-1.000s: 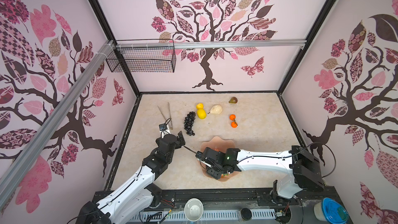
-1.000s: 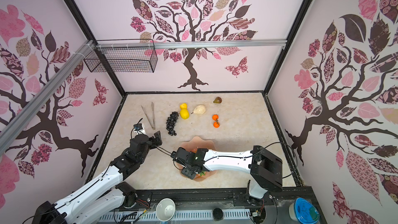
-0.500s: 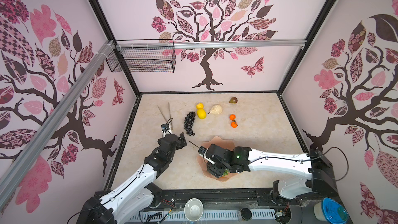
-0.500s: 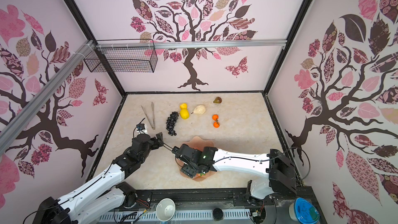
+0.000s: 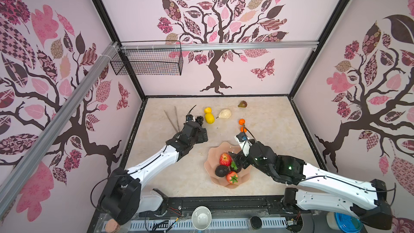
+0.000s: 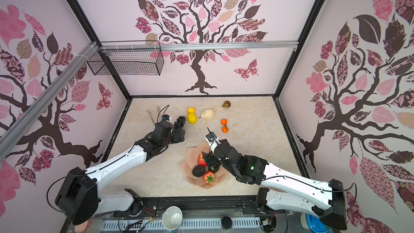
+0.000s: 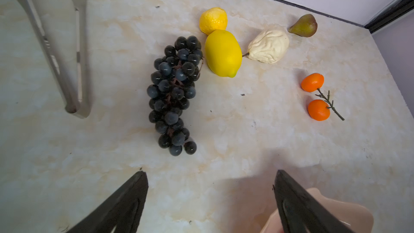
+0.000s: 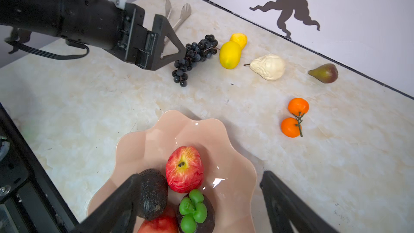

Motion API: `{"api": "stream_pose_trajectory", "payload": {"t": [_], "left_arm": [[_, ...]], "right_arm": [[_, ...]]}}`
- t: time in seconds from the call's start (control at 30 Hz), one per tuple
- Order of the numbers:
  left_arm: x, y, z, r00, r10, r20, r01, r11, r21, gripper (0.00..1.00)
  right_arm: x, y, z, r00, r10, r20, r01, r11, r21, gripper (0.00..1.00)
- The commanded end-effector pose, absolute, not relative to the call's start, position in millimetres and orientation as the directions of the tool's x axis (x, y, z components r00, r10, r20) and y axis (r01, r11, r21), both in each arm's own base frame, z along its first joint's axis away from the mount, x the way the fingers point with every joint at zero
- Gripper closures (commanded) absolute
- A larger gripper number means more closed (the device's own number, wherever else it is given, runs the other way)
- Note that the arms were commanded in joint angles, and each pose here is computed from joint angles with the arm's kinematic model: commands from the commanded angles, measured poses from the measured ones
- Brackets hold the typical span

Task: Place and organize the fake fruits in the fruit bowl
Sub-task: 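Reach the left gripper to the large yellow lemon and grasp it while the right withdraws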

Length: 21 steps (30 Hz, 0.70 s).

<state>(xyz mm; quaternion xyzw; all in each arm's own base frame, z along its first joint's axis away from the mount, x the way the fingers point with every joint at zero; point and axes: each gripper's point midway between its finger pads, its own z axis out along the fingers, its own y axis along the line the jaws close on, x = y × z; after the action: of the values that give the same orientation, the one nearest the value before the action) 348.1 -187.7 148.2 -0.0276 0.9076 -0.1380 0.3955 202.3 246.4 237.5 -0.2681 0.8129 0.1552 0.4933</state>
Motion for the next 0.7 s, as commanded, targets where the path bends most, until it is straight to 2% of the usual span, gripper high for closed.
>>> {"api": "stream_pose_trajectory", "payload": {"t": [0.0,0.27,0.67], "left_arm": [[366,-210,155,-0.703,-0.106,-0.703,0.072,0.973,-0.218,0.11],[416,-240,124,-0.800,-0.040,-0.599,0.008,0.997,-0.076,0.11],[474,-248,90,-0.825,-0.104,-0.555,-0.083,0.995,-0.062,0.14]], "right_arm": [[209,234,253,-0.357,-0.139,-0.924,-0.511,0.857,0.069,0.12],[203,206,250,-0.349,-0.029,-0.937,-0.454,0.879,0.142,0.11],[195,200,235,-0.368,-0.003,-0.930,-0.468,0.865,0.183,0.10]]}}
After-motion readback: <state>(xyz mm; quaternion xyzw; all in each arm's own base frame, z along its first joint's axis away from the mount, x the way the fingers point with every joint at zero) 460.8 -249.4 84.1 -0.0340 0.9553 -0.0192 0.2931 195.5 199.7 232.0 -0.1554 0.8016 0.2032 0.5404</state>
